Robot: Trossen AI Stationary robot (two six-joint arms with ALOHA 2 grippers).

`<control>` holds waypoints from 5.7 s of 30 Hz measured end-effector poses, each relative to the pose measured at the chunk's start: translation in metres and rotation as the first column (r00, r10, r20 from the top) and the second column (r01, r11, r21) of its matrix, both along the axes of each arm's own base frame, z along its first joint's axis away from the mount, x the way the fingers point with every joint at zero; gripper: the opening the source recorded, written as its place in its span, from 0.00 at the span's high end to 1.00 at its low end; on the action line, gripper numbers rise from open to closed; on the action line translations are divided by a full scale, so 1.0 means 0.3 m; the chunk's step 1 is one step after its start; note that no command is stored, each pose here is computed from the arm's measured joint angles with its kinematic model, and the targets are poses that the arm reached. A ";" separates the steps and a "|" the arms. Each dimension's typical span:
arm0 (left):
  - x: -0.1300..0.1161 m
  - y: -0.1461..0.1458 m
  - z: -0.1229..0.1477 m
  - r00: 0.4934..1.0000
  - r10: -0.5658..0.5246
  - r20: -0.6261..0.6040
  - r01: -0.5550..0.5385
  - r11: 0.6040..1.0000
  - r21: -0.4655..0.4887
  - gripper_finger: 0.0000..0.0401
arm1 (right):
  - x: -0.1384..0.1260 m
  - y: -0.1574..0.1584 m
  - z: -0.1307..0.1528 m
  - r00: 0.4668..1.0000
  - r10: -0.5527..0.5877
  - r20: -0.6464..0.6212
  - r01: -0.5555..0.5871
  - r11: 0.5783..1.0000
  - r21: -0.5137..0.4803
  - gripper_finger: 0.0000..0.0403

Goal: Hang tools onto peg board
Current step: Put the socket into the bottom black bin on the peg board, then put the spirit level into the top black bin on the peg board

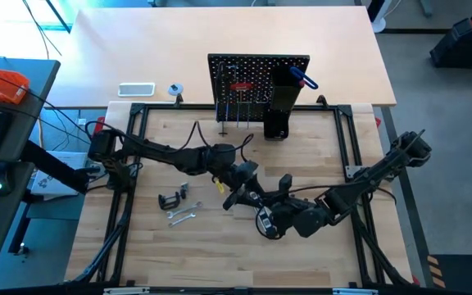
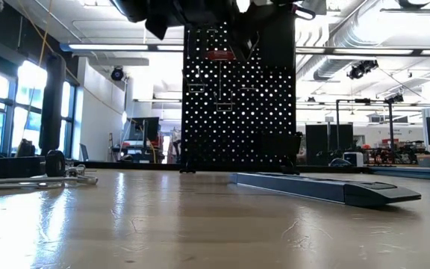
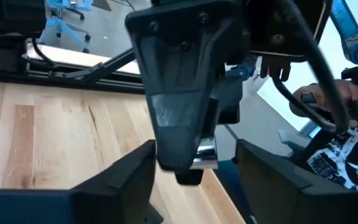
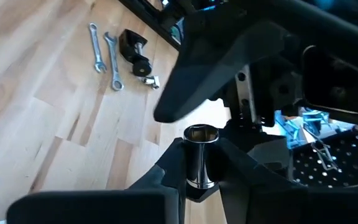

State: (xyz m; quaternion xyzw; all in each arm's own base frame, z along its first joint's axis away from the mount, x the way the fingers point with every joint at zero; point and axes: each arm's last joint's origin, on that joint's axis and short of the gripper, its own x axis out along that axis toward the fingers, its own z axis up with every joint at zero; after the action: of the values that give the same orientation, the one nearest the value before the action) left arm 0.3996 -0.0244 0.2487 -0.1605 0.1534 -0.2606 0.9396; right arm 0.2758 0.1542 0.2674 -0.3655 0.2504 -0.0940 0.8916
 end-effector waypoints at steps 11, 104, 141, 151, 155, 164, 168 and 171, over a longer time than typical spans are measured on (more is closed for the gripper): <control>-0.059 0.096 0.015 0.990 0.066 -0.122 -0.053 0.992 0.110 0.40 | -0.040 -0.027 0.019 0.998 -0.068 -0.011 0.068 0.998 0.014 0.87; -0.505 -0.105 -0.075 0.941 0.338 -0.013 -0.257 0.742 0.619 0.40 | -0.079 -1.004 -0.271 0.779 -0.614 -0.129 0.583 0.632 0.511 0.82; -0.430 -0.126 -0.207 0.910 0.385 -0.151 -0.237 0.786 0.571 0.40 | -0.029 -0.395 -0.170 0.960 -0.267 -0.083 0.238 0.622 0.746 0.57; -0.361 -0.149 -0.289 0.928 0.344 -0.140 -0.230 0.828 0.511 0.40 | 0.023 -0.226 -0.339 0.950 -0.248 -0.191 0.297 0.523 0.799 0.55; -0.360 -0.156 -0.290 0.932 0.334 -0.143 -0.226 0.841 0.492 0.40 | 0.043 -0.219 -0.370 0.946 -0.260 -0.192 0.300 0.487 0.820 0.54; -0.364 -0.176 -0.290 0.936 0.322 -0.143 -0.217 0.847 0.485 0.40 | 0.086 -0.206 -0.408 0.942 -0.287 -0.175 0.297 0.468 0.832 0.53; -0.364 -0.176 -0.290 0.936 0.322 -0.143 -0.218 0.847 0.485 0.40 | 0.110 -0.198 -0.423 0.938 -0.292 -0.189 0.312 0.466 0.828 0.48; -0.363 -0.175 -0.289 0.936 0.324 -0.139 -0.221 0.847 0.484 0.40 | 0.113 -0.199 -0.441 0.920 -0.323 -0.222 0.362 0.481 0.799 0.42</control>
State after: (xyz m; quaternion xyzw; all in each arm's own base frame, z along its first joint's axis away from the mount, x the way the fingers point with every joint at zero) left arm 0.2908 -0.0769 0.1621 0.0196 0.2872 -0.0611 0.9557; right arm 0.3096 0.0944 0.1352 0.1517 0.3506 -0.1332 0.9145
